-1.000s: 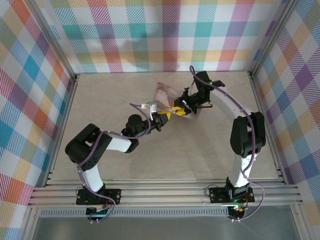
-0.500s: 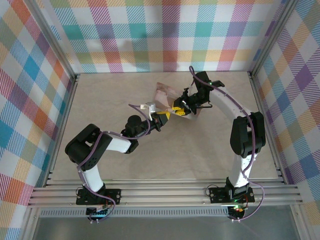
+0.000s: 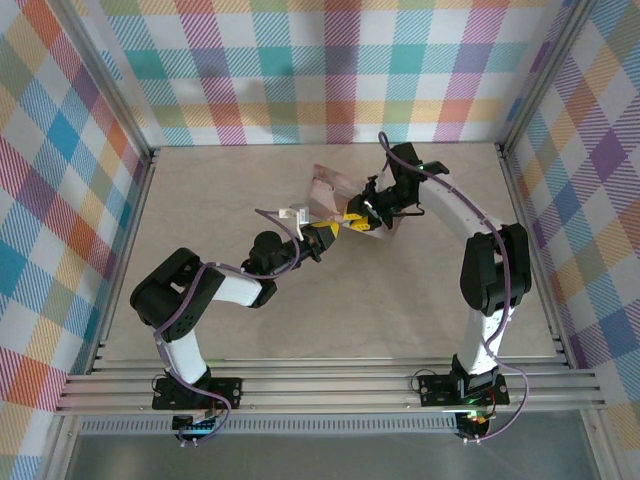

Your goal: Unlock the padlock with the key

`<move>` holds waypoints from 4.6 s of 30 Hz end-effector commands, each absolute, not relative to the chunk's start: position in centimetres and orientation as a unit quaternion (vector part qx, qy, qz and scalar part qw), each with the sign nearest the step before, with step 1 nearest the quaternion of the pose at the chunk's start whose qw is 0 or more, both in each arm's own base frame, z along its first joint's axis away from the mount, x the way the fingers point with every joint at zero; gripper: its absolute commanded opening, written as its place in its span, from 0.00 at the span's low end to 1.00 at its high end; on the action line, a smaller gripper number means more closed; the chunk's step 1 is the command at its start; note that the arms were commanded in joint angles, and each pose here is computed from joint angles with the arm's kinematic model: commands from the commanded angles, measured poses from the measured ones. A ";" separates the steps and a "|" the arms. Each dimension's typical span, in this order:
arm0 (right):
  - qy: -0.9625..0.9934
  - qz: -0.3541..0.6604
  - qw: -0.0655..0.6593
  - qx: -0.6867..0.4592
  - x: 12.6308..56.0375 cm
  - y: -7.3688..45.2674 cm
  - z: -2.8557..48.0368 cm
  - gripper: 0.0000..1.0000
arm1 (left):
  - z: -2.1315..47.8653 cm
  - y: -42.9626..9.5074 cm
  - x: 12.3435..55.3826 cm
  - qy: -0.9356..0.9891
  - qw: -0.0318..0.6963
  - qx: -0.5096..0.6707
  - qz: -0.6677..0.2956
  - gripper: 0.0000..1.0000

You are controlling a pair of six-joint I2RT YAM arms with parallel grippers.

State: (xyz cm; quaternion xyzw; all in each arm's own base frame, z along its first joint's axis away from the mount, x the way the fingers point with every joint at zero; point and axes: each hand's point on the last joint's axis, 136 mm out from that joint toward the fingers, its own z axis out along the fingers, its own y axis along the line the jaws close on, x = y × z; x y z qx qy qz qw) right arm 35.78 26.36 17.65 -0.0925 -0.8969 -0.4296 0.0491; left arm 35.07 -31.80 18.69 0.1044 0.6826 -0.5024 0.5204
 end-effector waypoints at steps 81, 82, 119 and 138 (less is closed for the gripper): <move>-0.870 -0.473 0.092 -0.102 34.7 28.0 18.3 0.00 | 20.7 -31.2 36.6 0.654 0.541 0.056 -0.526 0.00; -0.870 -0.474 0.092 -0.103 34.7 28.0 18.4 0.00 | 20.7 -31.2 36.6 0.654 0.541 0.056 -0.526 0.00; -0.858 -0.493 0.096 -0.106 35.2 28.5 19.1 0.00 | 19.0 -34.3 35.6 0.661 0.479 0.082 -0.572 0.00; -0.866 -0.478 0.118 -0.089 33.8 28.1 18.0 0.00 | 18.9 -33.8 35.9 0.661 0.487 0.091 -0.563 0.00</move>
